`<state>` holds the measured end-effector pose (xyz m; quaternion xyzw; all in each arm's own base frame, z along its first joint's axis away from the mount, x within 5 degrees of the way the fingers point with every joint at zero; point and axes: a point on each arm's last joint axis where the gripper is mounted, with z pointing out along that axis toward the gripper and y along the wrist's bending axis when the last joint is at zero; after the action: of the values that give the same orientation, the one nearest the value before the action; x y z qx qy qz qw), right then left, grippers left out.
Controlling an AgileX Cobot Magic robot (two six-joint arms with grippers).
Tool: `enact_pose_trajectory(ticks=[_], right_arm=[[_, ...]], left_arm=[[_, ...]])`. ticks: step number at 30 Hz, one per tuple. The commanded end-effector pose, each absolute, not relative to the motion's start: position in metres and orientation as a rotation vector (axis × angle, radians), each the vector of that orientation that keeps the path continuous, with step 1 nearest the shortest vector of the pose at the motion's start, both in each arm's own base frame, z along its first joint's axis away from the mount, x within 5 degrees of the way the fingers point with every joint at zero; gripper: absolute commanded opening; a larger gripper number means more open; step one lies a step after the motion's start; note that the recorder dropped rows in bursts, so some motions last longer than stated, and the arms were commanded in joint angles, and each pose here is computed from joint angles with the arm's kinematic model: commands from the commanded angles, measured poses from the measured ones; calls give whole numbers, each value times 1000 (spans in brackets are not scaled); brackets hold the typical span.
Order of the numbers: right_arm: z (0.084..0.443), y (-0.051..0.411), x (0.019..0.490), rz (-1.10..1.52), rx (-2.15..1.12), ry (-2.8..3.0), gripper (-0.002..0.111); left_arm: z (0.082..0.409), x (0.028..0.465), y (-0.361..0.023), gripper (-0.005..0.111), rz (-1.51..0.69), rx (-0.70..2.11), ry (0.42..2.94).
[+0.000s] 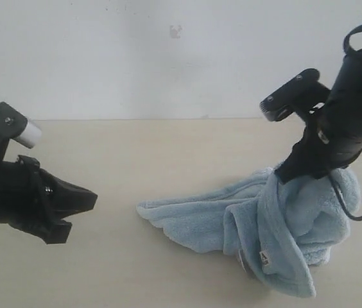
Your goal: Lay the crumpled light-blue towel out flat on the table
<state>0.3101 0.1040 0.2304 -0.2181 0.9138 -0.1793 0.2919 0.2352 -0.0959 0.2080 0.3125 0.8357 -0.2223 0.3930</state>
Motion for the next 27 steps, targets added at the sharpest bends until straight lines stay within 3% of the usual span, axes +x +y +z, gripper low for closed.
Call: enact_pose_trajectory(ticks=[1,3,10,14,16,19,20,23,27], right_arm=[[242,74,320,-376,-326,2463,46],[249,70,316,-322,-292,2487,46],[283,76,291,-100,-334,2457,46],[287,86,277,79,-400,2523,46],[278,92,270,158,-519,2590,47],[261,96,264,228,-587,2648,58],[255,96,263,238,-580,2663,62],[232,95,253,268,-548,2719,65],[215,93,247,270,-509,2712,65]], left_arm=[[189,246,-107,6,-745,773,2170],[188,255,-114,12,-819,781,2140],[175,288,-117,44,-771,758,2179],[161,300,-125,60,-891,713,2177],[158,305,-132,63,-958,769,2101],[158,309,-141,63,-1004,981,1891],[157,311,-142,63,-974,1035,1844],[143,322,-130,63,-582,1256,1822],[135,330,-132,63,-502,1345,1688]])
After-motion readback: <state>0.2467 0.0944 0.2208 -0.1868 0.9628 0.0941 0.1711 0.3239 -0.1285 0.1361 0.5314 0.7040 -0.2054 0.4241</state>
